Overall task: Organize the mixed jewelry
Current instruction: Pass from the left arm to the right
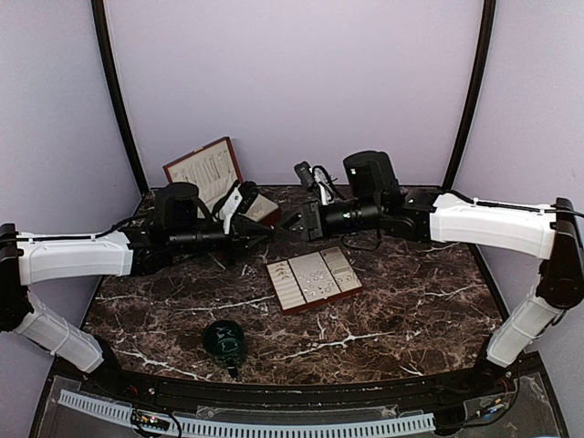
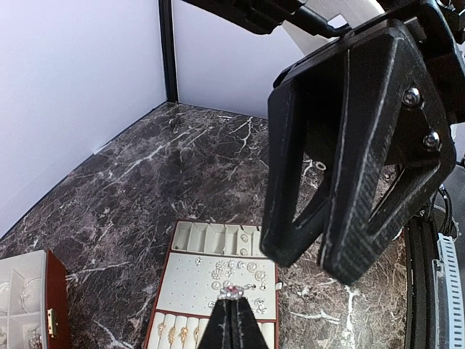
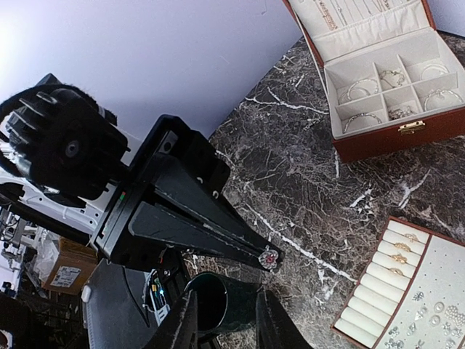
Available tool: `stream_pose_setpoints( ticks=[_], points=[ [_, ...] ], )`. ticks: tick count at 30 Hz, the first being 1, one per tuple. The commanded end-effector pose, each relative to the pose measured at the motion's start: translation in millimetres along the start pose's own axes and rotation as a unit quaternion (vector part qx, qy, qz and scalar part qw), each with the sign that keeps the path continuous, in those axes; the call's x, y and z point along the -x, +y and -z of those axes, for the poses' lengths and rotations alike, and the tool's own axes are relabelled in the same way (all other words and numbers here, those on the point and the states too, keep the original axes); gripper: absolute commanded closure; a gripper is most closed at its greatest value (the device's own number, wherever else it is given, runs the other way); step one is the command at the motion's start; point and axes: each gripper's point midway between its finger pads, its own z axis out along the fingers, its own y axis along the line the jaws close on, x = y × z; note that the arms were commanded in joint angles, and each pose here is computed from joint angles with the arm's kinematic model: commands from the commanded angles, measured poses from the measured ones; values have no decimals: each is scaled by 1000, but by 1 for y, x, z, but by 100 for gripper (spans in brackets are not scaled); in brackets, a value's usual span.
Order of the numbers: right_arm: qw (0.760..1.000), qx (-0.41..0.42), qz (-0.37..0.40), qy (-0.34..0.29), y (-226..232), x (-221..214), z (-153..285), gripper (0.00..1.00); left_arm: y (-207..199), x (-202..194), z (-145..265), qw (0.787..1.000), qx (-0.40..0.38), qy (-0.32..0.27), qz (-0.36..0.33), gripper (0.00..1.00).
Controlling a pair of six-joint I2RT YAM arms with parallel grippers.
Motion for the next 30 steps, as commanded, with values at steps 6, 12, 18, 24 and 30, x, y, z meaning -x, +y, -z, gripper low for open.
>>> stream_pose_setpoints(
  ticks=[6, 12, 18, 24, 30],
  points=[
    [1000, -11, 22, 6, -1, 3, -9, 76, -12, 16, 8, 999, -9, -26, -21, 100],
    [999, -24, 26, 4, -6, 3, -10, 79, -14, 17, 8, 999, -13, -28, -22, 100],
    [999, -23, 37, 2, -5, 7, -9, 83, -18, 17, 8, 999, -20, -27, -24, 100],
    [999, -21, 42, 7, -5, 5, -11, 87, -18, 17, 7, 999, -19, -28, -26, 100],
    [999, -22, 45, 8, -6, 4, -12, 89, -19, 17, 7, 999, -20, -28, -26, 100]
  ],
)
